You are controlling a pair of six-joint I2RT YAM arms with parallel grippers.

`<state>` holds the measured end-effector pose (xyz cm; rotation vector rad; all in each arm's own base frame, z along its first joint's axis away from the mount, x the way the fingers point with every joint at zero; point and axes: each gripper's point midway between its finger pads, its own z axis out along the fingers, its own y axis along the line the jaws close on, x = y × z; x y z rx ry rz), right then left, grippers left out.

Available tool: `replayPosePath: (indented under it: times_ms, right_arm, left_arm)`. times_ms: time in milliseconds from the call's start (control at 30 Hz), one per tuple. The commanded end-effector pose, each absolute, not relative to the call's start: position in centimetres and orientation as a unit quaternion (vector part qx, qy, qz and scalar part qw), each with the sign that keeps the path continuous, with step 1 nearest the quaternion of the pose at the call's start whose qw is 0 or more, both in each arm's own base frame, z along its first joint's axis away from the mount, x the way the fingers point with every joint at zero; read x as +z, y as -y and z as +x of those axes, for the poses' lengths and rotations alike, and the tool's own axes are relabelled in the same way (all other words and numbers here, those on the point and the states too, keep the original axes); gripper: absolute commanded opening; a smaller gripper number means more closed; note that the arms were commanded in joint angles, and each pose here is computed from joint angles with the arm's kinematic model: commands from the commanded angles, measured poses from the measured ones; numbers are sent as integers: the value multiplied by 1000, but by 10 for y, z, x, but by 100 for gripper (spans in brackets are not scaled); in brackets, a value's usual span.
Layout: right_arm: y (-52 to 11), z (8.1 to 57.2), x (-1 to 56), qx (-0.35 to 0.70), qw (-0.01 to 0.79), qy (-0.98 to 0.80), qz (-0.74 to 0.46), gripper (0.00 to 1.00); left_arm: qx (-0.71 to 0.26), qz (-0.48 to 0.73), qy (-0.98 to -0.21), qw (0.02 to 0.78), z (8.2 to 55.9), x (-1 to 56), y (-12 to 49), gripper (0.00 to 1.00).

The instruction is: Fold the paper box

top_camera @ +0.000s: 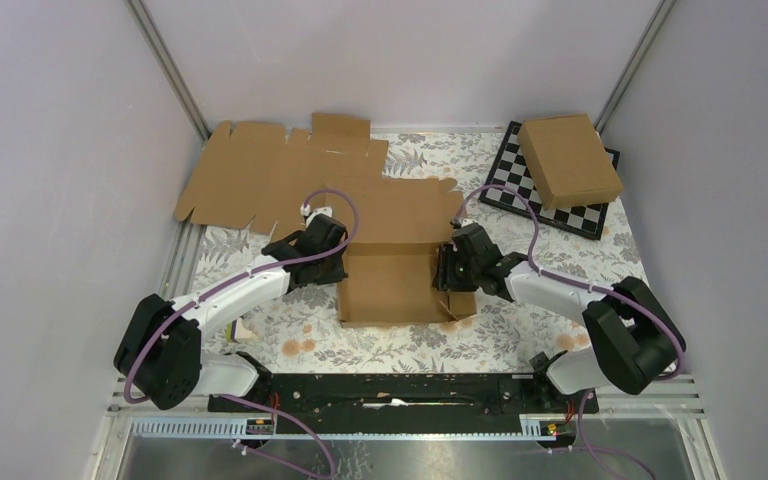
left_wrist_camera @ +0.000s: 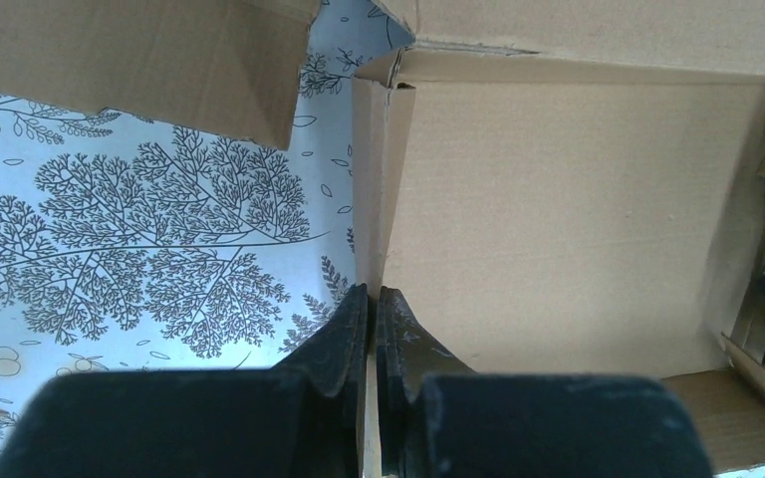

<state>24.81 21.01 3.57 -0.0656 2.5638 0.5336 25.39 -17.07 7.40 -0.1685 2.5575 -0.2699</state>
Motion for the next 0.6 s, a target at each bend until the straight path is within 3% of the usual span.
replayPosePath:
  times_ms: [0,333,400,567]
  right_arm:
    - [-174,243,6,91,239,-966,-33,51]
    - [-156,254,14,19,260,-964,-54,52]
    - [-164,255,18,37,258,-963,-64,53]
    - [-205,256,60,146,270,-947,-89,66]
  left_arm:
    - [-114,-76,-942,307,266,79,176,0]
    - [-113,-81,-940,310,267,78,175,0]
    - [-114,-82,-941,308,266,77,176,0]
    - [-117,-80,-941,308,267,77,177,0]
